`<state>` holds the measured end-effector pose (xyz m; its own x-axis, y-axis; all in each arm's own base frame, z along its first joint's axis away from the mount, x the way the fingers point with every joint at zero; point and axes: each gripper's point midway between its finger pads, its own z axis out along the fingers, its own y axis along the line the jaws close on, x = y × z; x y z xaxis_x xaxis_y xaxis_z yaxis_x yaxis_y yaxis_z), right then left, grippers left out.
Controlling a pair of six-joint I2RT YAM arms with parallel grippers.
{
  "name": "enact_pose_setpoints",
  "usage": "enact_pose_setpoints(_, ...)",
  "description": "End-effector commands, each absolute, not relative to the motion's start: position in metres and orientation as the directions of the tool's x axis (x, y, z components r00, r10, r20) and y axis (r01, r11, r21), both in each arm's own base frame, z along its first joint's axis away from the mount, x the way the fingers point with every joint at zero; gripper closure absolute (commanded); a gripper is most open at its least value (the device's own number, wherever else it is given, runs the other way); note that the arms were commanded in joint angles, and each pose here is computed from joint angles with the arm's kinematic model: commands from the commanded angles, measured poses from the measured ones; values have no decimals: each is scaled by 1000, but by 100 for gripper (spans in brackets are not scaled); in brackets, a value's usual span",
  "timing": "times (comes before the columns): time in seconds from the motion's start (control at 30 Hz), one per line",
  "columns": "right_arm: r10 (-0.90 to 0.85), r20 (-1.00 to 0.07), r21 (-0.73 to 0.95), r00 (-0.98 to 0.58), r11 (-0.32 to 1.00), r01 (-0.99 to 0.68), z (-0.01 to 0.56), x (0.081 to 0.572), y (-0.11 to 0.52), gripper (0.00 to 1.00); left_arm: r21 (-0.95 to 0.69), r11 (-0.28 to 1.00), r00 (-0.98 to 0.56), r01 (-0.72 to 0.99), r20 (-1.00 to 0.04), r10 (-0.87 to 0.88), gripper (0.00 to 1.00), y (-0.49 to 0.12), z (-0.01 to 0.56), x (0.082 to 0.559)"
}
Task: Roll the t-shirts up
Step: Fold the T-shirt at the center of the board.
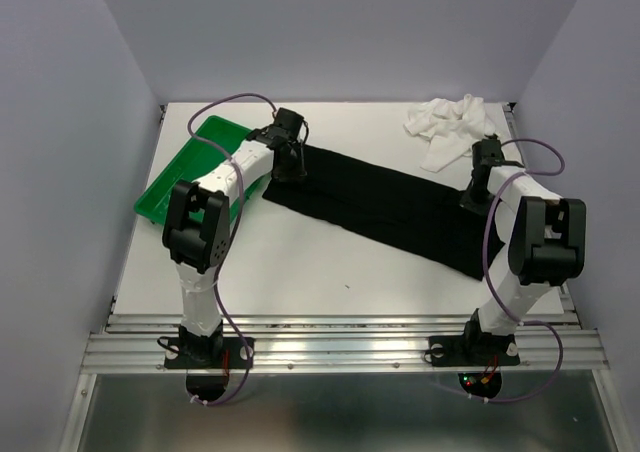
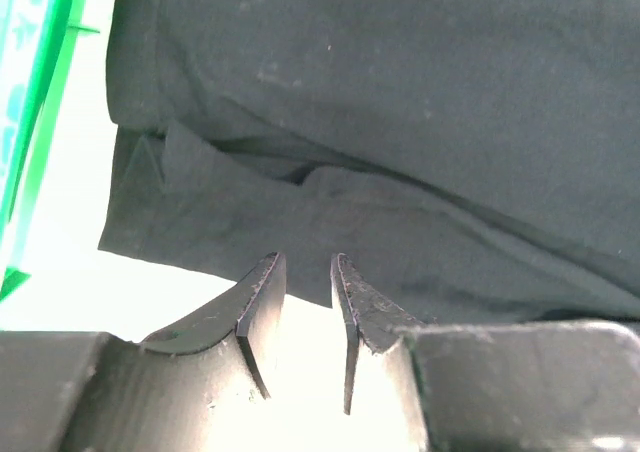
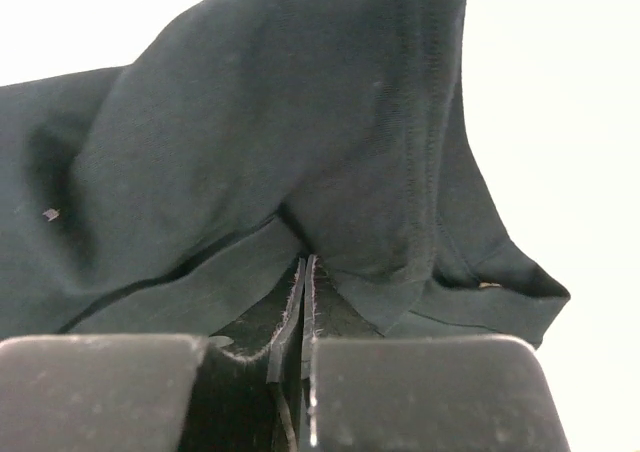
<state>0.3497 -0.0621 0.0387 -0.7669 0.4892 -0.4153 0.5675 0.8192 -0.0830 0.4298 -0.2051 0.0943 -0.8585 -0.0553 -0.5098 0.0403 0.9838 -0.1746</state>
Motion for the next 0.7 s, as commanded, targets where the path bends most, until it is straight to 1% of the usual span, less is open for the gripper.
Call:
enact_pose_setpoints(0.0, 474, -504, 18, -722, 842, 539, 66, 365, -55, 99, -202, 978, -822, 57, -566, -69, 64, -204, 130, 424)
enact_pose_setpoints(0.07, 474, -506, 55, -721, 851, 522, 70, 365, -49, 99, -202, 978, -822, 58, -565, -68, 64, -203, 130, 423)
enact_pose_setpoints(0.1, 469, -525, 69, -710, 855, 514, 77, 366, -48, 99, -201, 978, -823, 59, -565, -66, 64, -202, 130, 421)
enact_pose_setpoints(0.17, 468, -531, 62, -706, 853, 518, 78, 365, -50, 98, -197, 979, -825, 60, -561, -62, 64, -201, 127, 419)
enact_pose_setpoints(0.2, 466, -535, 53, -705, 851, 522, 79, 364, -52, 84, -199, 978, -826, 59, -560, -64, 64, -201, 127, 417)
enact_pose_setpoints(0.3, 465, -528, 34, -711, 848, 529, 73, 364, -54, 58, -206, 976, -827, 64, -558, -63, 64, -201, 126, 413)
enact_pose_setpoints(0.33, 467, -515, 23, -719, 846, 533, 67, 362, -55, 53, -208, 976, -826, 64, -560, -65, 64, -201, 127, 413)
enact_pose_setpoints(0.47, 469, -488, 10, -736, 846, 532, 51, 363, -54, 52, -206, 976, -826, 64, -560, -63, 63, -198, 127, 409)
enact_pose_setpoints(0.67, 460, -483, -13, -745, 847, 531, 43, 362, -57, 55, -201, 977, -828, 67, -557, -58, 64, -196, 124, 405)
